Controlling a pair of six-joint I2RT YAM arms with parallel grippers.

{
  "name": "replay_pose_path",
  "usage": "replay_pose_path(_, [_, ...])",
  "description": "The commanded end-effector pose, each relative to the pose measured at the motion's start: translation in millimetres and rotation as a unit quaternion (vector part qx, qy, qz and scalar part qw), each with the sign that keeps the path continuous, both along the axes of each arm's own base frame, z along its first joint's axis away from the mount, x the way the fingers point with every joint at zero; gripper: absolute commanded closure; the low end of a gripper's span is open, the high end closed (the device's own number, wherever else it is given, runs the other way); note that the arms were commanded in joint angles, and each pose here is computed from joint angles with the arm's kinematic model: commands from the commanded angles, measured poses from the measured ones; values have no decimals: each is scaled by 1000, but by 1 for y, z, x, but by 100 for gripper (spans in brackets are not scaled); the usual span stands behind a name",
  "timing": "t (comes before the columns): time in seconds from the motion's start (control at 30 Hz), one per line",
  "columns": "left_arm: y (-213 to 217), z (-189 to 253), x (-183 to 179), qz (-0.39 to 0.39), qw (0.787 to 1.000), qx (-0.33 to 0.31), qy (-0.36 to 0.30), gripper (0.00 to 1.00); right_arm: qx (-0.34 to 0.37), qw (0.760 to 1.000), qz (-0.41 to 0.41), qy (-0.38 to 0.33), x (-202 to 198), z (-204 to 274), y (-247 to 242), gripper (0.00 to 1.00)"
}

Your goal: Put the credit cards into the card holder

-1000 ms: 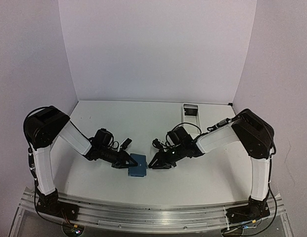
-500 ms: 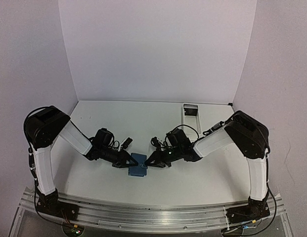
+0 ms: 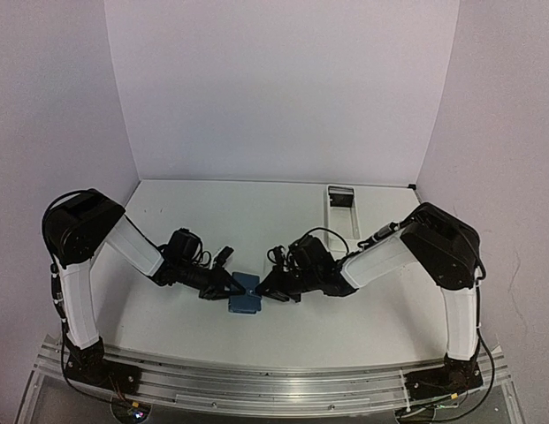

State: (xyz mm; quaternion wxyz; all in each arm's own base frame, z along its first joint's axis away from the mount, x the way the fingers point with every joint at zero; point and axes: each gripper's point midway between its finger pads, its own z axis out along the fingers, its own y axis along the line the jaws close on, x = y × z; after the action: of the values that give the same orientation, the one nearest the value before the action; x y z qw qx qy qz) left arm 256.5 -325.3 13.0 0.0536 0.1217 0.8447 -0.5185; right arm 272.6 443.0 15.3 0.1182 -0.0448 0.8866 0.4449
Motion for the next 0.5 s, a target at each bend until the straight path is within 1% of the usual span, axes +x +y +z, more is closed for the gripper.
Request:
replay_pose_path(0.0, [35, -70, -1, 77, 987, 139, 35, 84, -11, 999, -27, -13, -14, -1, 14, 90])
replay_pose_path(0.1, [32, -66, -1, 70, 989, 125, 34, 78, -22, 999, -28, -15, -16, -5, 11, 91])
replay_pose_path(0.23, [24, -54, -4, 56, 994, 92, 32, 67, -30, 999, -36, -18, -13, -5, 8, 91])
replay_pose_path(0.33, [27, -50, -7, 55, 995, 78, 34, 60, -33, 999, -37, -17, -13, -7, 8, 92])
replay_pose_path(0.47, [36, -52, -3, 79, 992, 87, 45, 58, -35, 998, -44, -14, -13, -9, 7, 93])
